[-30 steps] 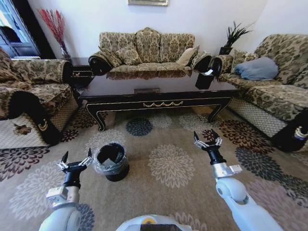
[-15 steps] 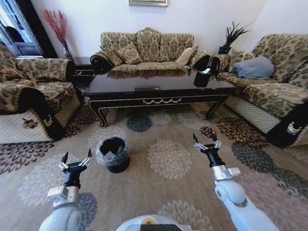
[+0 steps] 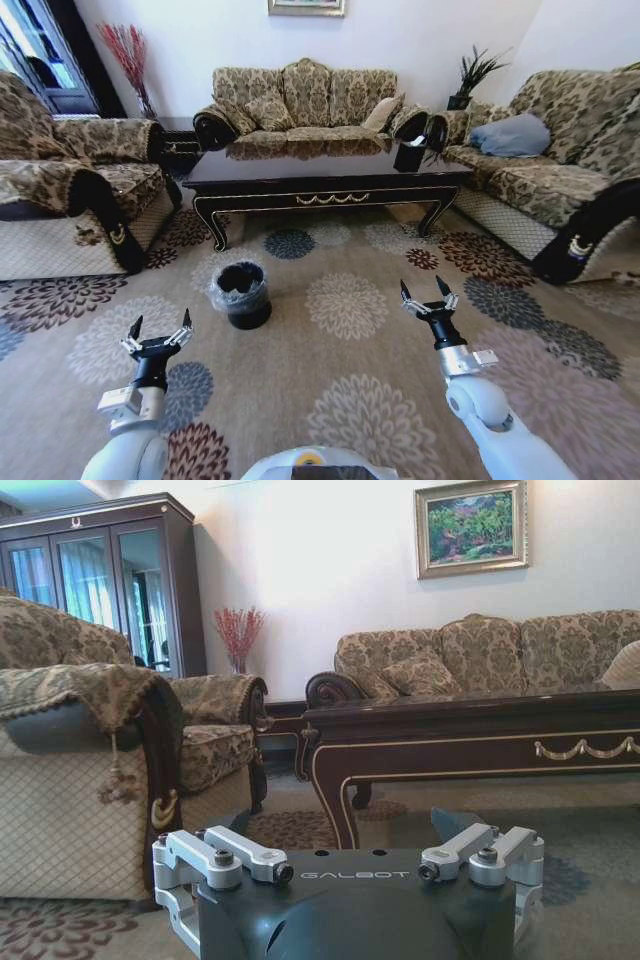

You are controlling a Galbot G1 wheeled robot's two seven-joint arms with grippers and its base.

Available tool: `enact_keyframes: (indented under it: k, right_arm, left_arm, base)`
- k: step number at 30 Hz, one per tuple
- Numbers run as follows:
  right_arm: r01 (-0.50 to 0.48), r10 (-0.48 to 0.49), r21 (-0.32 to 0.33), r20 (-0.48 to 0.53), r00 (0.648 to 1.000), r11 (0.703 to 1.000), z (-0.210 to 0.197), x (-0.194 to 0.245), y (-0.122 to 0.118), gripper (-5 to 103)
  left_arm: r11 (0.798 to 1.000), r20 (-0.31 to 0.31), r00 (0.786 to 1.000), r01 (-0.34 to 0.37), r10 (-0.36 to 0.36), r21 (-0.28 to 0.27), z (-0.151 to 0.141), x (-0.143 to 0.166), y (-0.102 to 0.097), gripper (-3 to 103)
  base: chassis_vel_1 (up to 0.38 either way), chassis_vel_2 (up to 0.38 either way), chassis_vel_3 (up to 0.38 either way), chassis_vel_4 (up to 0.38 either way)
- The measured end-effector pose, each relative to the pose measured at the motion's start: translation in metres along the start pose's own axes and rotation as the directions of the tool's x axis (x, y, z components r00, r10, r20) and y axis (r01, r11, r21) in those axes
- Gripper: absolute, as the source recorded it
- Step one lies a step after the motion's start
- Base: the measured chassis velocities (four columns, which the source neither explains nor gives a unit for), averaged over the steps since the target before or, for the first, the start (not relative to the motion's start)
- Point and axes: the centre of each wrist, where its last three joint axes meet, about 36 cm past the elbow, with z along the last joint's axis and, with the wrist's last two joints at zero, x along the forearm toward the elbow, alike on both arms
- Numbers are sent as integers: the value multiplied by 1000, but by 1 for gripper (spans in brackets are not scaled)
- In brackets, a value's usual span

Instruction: Move to the front of the table and pick up the trash from the floor, then place it into the trash bin.

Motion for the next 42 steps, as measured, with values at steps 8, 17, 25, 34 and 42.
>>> enact_keyframes:
  k: [8, 17, 25, 34, 42]
  right_arm:
    - [-4, 4, -1, 4, 1000, 1000, 2, 0, -1, 100]
    - [-7, 7, 0, 5, 1000, 1000, 5, 0, -2, 100]
    - [-7, 7, -2, 4, 1000, 1000, 9, 0, -2, 100]
    - [-8, 8, -1, 10, 1000, 1000, 12, 1, -3, 100]
    - [-1, 1, -1, 33, 999, 1000, 14, 2, -4, 100]
  left_arm:
    - [1000, -1, 1000, 2, -2, -2, 0, 1, -1, 100]
    - [1000, 2, 1000, 3, -3, -2, -1, 2, -2, 100]
    - [1000, 1, 1000, 3, -3, 0, 1, 2, -3, 100]
    - [1000, -2, 1000, -1, 1, 0, 3, 1, -5, 100]
    - [1000, -4, 1000, -5, 5, -4, 4, 1, -7, 100]
  base:
    - [253, -255, -261, 252]
    - [279, -278, -285, 279]
    - [301, -315, -295, 321]
    - [273, -334, -281, 344]
    - [205, -261, -209, 252]
